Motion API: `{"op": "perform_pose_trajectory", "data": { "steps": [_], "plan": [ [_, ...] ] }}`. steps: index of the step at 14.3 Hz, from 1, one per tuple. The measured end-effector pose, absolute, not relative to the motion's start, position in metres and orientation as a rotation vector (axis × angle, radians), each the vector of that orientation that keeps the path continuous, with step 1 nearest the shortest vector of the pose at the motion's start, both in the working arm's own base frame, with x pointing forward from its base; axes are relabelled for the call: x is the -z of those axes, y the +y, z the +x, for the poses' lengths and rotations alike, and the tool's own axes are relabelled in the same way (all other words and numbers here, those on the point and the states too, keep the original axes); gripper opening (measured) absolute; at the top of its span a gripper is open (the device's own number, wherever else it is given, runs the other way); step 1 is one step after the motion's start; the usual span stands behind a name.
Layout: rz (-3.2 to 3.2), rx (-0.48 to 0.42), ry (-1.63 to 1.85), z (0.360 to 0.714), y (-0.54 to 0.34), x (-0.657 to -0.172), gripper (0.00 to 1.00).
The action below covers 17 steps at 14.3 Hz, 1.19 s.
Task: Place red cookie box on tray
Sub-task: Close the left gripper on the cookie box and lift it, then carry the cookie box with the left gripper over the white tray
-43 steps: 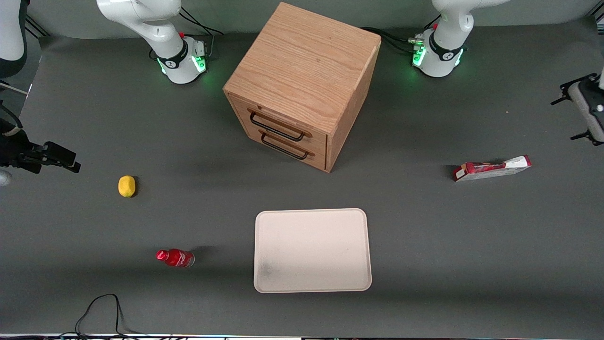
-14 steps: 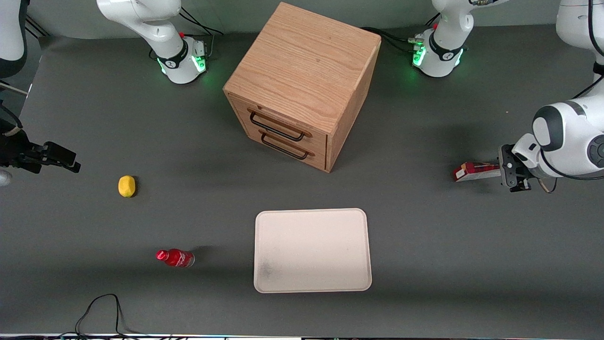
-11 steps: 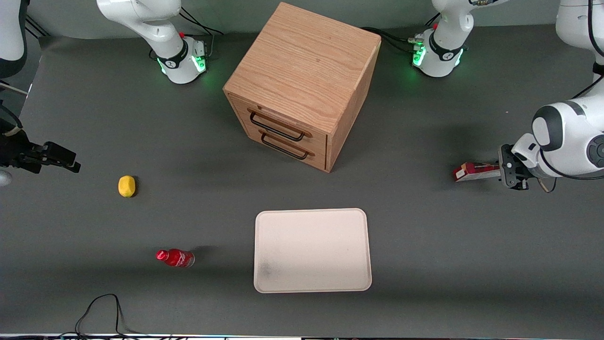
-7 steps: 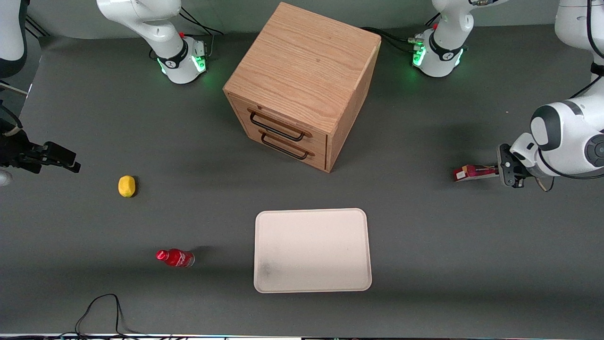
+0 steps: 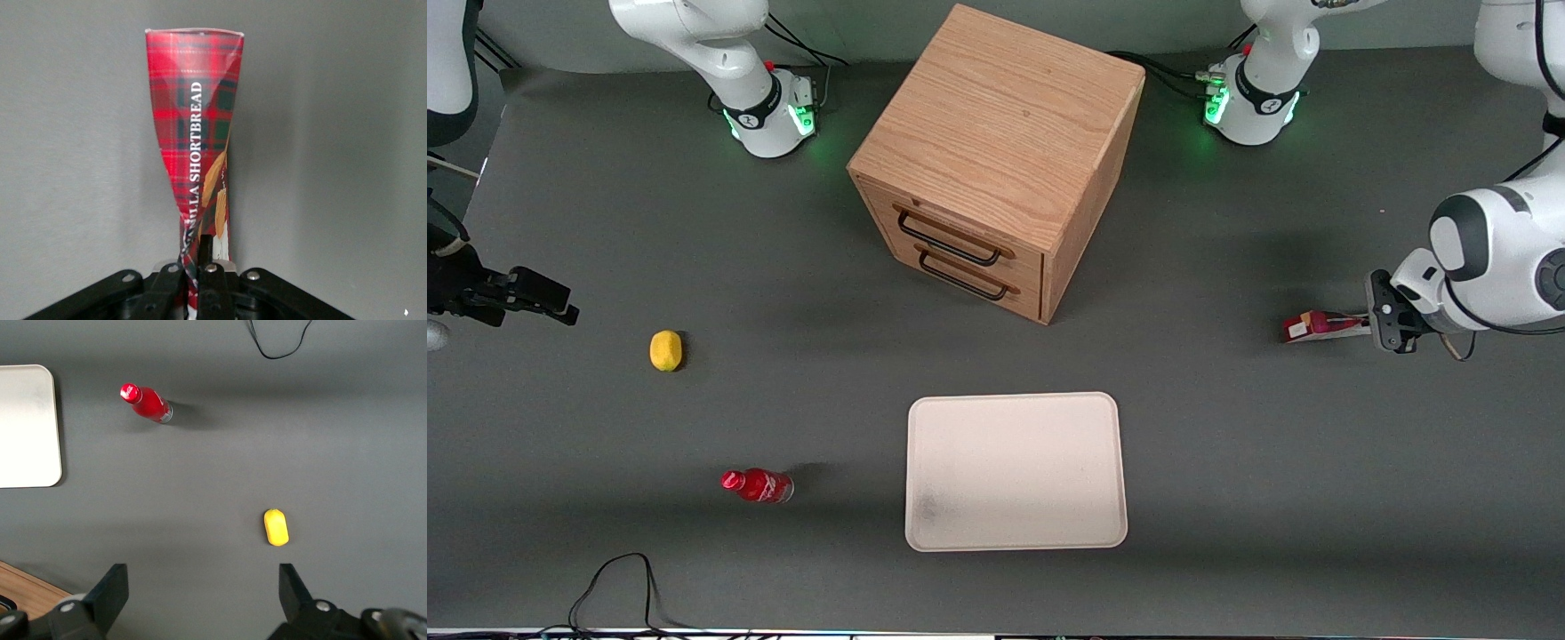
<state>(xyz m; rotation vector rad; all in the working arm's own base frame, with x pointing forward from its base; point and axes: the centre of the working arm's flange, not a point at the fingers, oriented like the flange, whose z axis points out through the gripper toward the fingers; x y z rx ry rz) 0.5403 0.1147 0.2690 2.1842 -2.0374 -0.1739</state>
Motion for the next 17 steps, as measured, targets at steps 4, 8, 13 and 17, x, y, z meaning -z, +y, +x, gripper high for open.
{"op": "perform_pose_trajectory", "data": {
  "steps": [4,8,13,17],
  "plan": [
    [2.149,0.196,-2.030,0.567,0.112,-0.377,0.04],
    [2.177,0.199,-2.020,0.582,0.116,-0.476,0.04],
    [2.261,0.146,-2.025,0.592,0.120,-0.535,0.04],
    [2.401,0.133,-1.849,0.599,0.102,-0.534,0.04]
  ]
}}
